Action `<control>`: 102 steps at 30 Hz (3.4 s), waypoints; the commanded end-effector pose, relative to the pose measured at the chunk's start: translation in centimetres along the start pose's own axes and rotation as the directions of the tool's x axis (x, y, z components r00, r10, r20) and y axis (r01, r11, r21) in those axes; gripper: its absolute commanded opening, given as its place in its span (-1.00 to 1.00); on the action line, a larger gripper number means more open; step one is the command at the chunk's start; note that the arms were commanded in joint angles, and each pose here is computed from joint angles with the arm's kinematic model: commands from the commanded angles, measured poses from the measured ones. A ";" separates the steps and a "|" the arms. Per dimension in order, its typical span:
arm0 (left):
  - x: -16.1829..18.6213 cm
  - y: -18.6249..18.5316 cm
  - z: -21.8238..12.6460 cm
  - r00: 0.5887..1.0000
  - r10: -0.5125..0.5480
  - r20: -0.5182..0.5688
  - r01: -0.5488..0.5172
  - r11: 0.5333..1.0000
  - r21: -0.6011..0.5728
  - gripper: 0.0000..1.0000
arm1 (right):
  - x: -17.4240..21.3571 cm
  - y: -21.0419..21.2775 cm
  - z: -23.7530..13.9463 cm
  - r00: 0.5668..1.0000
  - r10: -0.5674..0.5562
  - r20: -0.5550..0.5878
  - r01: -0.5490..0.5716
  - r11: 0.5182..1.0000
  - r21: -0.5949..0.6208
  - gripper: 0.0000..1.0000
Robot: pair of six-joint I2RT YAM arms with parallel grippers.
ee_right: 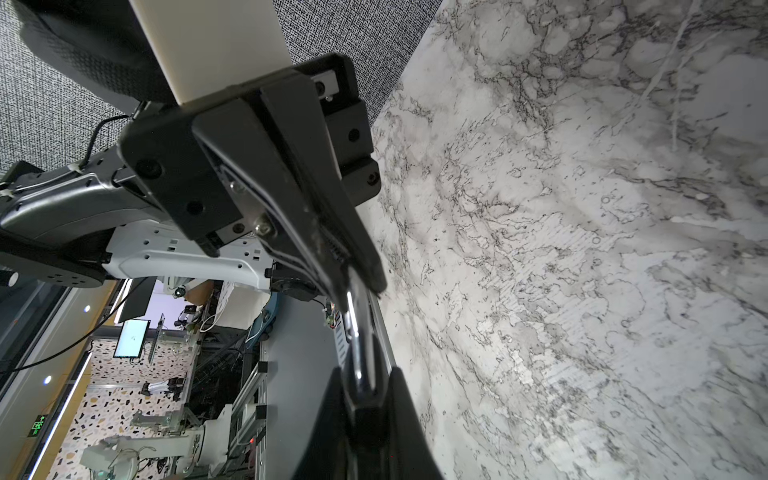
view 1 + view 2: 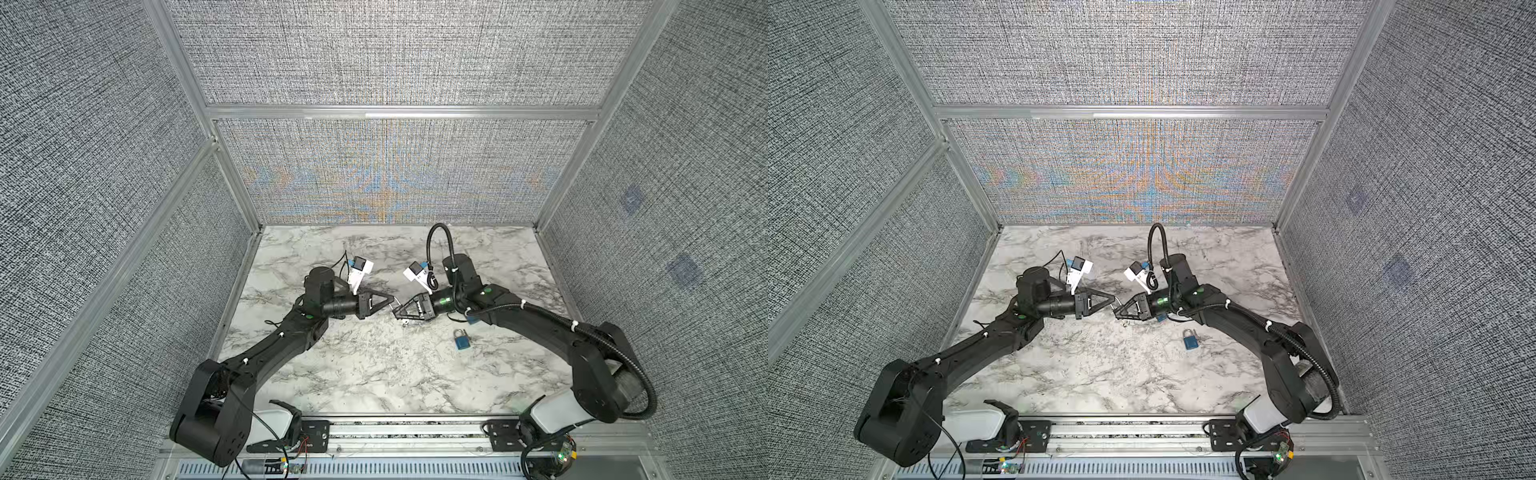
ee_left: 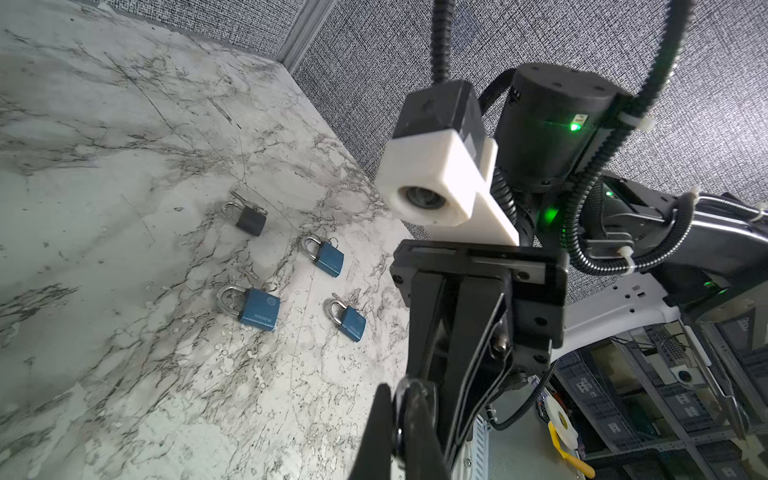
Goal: Lock with the key
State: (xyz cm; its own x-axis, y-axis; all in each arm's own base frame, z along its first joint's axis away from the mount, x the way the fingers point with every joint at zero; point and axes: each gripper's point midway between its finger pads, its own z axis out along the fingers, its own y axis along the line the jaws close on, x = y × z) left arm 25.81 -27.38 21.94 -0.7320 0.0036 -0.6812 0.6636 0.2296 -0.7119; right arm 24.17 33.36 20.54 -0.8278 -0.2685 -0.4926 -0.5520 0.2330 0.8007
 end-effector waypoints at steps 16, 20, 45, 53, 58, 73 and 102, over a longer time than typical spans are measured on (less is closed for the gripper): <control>0.1 0.5 0.3 1.000 0.028 0.005 -0.028 1.000 -0.012 -1.00 | -1.0 3.3 -0.4 1.000 -0.014 0.023 0.017 0.989 -0.145 -1.00; 0.3 0.5 0.4 1.000 0.025 0.007 -0.025 1.000 -0.007 -1.00 | -1.3 3.5 -0.4 0.999 -0.014 0.029 0.019 0.987 -0.159 -1.00; 2.5 -0.4 0.7 1.000 -0.003 -0.020 0.003 1.000 0.010 -1.00 | -2.9 2.7 -0.6 0.997 -0.013 0.076 0.023 0.991 -0.129 -1.00; 3.0 -0.6 0.9 1.000 -0.012 -0.029 0.013 1.000 0.012 -1.00 | -3.7 2.4 -0.6 0.996 -0.021 0.089 0.032 0.993 -0.118 -1.00; 3.5 -0.7 0.9 0.999 -0.018 -0.035 0.019 1.000 0.018 -1.00 | -4.0 1.9 -0.5 0.995 -0.017 0.095 0.027 0.994 -0.107 -1.00; 4.2 -0.8 1.2 0.999 -0.029 -0.036 0.031 0.999 0.034 -1.00 | -4.6 1.2 -0.5 0.994 -0.026 0.110 0.036 0.995 -0.088 -1.00; 4.5 -1.9 1.4 0.999 0.002 -0.054 0.001 0.998 0.070 -1.00 | -5.5 3.2 -1.5 0.988 -0.039 0.149 0.064 0.984 -0.166 -1.00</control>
State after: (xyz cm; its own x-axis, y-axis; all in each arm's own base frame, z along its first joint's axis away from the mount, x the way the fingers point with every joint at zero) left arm 26.04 -28.23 22.02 -0.6662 -0.1221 -0.7357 0.6827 0.2973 -0.6675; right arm 25.21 33.43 22.04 -0.8979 -0.2240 -0.3790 -0.4158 0.1485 0.8973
